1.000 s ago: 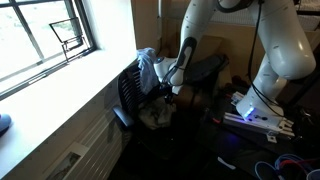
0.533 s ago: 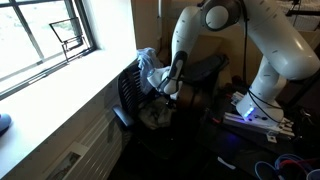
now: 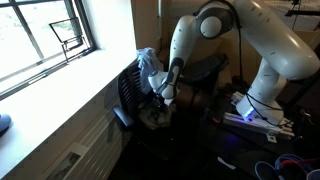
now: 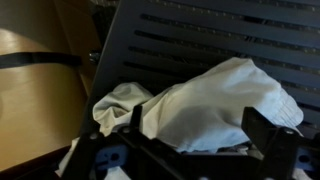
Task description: Pick up the brown clothing from the black chair and put it on the brown chair
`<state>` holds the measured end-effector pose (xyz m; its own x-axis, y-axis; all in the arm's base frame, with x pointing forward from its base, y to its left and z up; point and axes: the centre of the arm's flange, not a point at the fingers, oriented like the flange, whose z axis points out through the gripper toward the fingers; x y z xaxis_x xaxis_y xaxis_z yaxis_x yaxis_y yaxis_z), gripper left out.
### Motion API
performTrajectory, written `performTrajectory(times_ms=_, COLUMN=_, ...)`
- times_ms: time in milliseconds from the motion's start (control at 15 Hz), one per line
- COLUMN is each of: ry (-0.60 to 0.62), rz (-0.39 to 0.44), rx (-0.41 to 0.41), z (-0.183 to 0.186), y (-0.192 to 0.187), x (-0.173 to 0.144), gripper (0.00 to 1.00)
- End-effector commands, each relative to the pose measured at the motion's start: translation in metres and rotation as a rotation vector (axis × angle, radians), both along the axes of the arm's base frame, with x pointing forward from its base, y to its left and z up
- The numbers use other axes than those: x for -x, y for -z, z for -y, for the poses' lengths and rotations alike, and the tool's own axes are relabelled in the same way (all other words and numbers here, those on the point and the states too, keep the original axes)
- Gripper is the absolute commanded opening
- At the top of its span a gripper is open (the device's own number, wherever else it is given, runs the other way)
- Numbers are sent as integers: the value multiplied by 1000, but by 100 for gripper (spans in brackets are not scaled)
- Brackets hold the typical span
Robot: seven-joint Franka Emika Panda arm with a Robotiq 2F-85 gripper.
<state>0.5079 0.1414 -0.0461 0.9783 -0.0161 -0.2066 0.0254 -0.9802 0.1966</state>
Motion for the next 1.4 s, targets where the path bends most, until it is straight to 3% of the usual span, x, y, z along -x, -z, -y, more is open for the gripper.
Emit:
performTrajectory(times_ms=0, ry=66, rz=149, rx=0, z=-6, y=34, x=-9, gripper=100)
performTrajectory(times_ms=133, ry=110, rz=213, rx=6, z=-4, y=44, x=-15, gripper=100)
performTrajectory(times_ms=333, ry=168, rz=231, rx=11, z=2, y=58, x=-23, gripper=100)
performTrajectory(times_ms=467, ry=194, rz=188, rx=7, z=6, y=64, x=-25, gripper=100)
performTrajectory(times_ms=533, ry=192, rz=144, rx=5, z=7, y=66, x=-26, gripper=75)
performTrajectory(times_ms=600, ry=195, rz=102, rx=7, z=8, y=68, x=-27, gripper=74)
performTrajectory(times_ms=867, ry=241, rz=-24, rx=18, z=15, y=69, x=-35, gripper=47)
performTrajectory(times_ms=1200, ry=288, rz=-117, rx=32, z=24, y=68, x=-47, gripper=9)
performTrajectory(times_ms=1333, ry=291, rz=-172, rx=10, z=28, y=64, x=-52, gripper=2)
